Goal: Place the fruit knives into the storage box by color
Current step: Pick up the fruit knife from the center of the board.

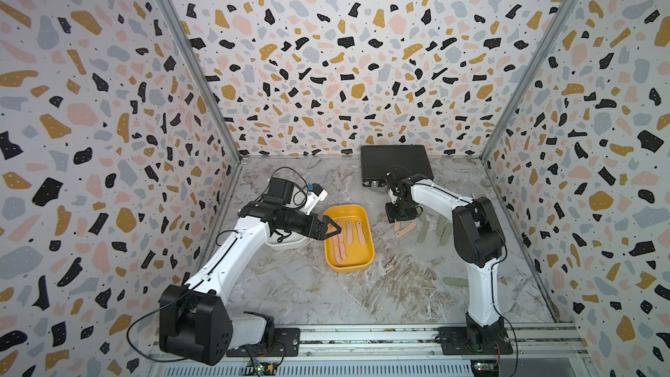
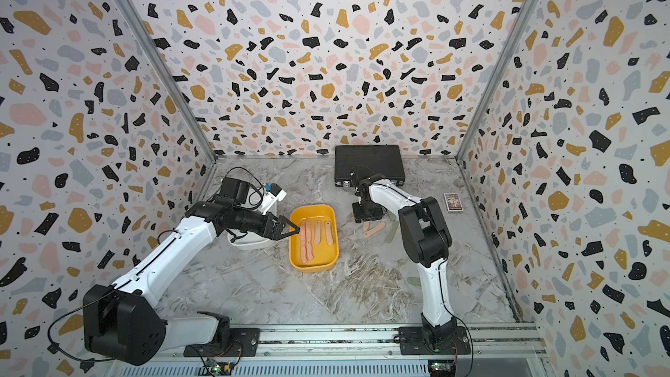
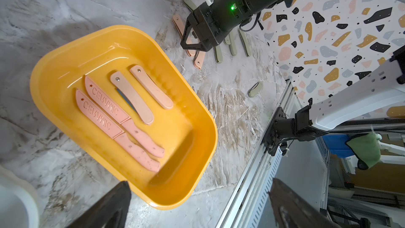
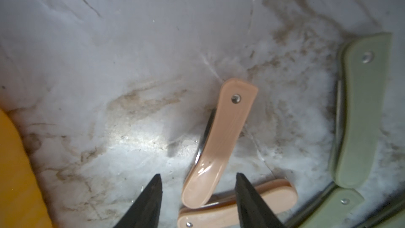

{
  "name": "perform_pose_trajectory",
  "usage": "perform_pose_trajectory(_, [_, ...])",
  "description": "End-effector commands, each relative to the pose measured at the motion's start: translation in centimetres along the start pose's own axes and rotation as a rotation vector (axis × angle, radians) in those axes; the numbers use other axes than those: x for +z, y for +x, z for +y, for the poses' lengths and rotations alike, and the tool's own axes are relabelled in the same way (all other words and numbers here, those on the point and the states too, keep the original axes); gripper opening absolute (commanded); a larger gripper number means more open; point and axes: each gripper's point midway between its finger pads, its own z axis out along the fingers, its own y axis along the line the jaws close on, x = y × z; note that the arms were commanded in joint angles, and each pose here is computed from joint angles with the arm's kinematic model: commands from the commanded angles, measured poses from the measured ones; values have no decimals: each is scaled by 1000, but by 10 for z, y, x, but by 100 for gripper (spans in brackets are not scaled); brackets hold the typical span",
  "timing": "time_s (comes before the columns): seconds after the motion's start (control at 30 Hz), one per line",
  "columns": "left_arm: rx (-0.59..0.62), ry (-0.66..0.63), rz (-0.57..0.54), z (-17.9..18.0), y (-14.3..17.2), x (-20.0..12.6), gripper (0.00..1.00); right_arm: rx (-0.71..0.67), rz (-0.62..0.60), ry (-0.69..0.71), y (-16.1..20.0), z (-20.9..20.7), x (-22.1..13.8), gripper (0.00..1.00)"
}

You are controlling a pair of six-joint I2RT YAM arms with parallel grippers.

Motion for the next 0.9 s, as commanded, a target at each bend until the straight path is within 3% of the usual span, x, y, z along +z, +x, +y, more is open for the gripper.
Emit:
perform_pose_trajectory(0.0, [28, 3, -8, 0, 0, 1, 99, -8, 25, -9, 3, 1, -7, 54])
perform_pose_trajectory(0.5, [27, 1, -6, 1, 0, 2, 99, -29, 74, -26, 15, 10, 3, 31])
perform_pose_trajectory(0.87, [24, 1, -2, 2, 1, 3, 99, -79, 99, -21, 27, 28, 3, 27])
